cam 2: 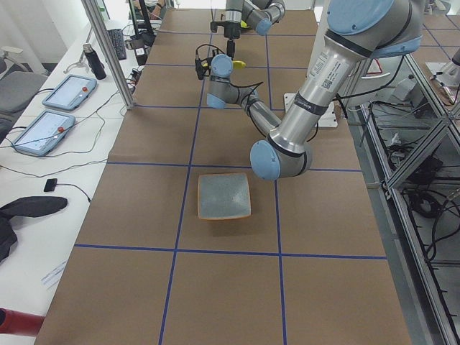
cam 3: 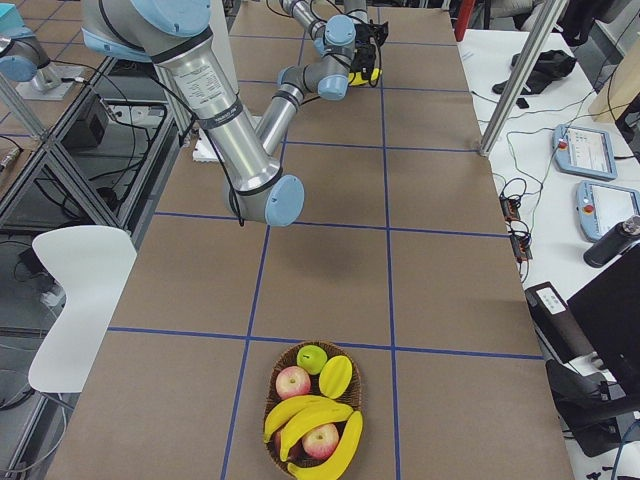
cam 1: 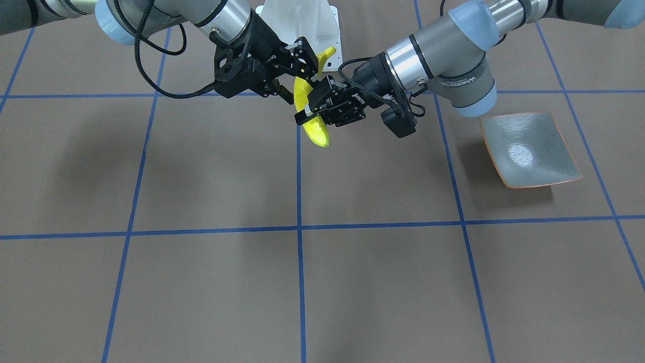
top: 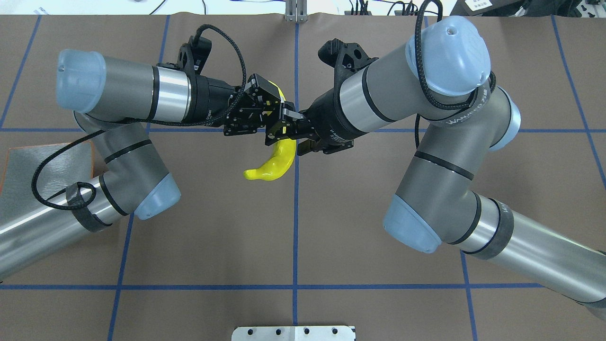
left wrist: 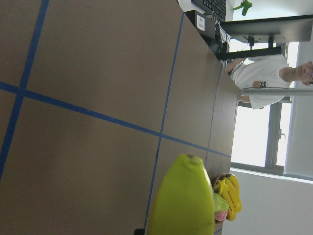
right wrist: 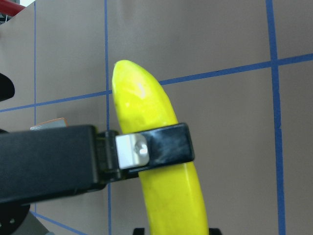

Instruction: Transfer all bananas from basket to plate

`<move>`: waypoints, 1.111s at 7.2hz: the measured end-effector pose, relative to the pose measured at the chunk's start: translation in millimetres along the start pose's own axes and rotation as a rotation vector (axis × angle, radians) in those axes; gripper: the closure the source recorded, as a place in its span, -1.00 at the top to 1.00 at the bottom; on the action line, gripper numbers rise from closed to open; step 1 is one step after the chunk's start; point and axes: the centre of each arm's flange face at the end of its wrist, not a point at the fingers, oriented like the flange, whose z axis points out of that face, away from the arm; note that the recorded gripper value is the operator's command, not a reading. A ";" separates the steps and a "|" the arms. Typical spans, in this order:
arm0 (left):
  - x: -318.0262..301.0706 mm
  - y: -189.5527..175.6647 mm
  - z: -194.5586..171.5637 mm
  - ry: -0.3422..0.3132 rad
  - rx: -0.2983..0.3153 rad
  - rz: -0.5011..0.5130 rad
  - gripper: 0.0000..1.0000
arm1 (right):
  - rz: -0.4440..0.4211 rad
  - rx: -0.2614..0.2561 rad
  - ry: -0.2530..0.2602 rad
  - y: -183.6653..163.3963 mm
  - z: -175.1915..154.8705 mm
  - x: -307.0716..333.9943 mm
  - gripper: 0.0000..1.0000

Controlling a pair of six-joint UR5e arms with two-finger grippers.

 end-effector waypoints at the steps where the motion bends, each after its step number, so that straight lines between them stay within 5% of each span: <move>1: -0.5 0.3 -1.0 0.000 0.000 0.002 -1.00 | -0.002 0.005 -0.003 -2.2 -2.8 0.0 1.00; 4: -40.4 3.8 -41.9 -0.041 0.019 0.009 -1.00 | 0.023 -0.004 0.013 -17.9 -25.9 29.3 1.00; 8: -162.7 -44.2 -183.9 -0.264 0.140 0.054 -1.00 | 0.089 0.065 0.089 -46.0 -49.7 92.7 1.00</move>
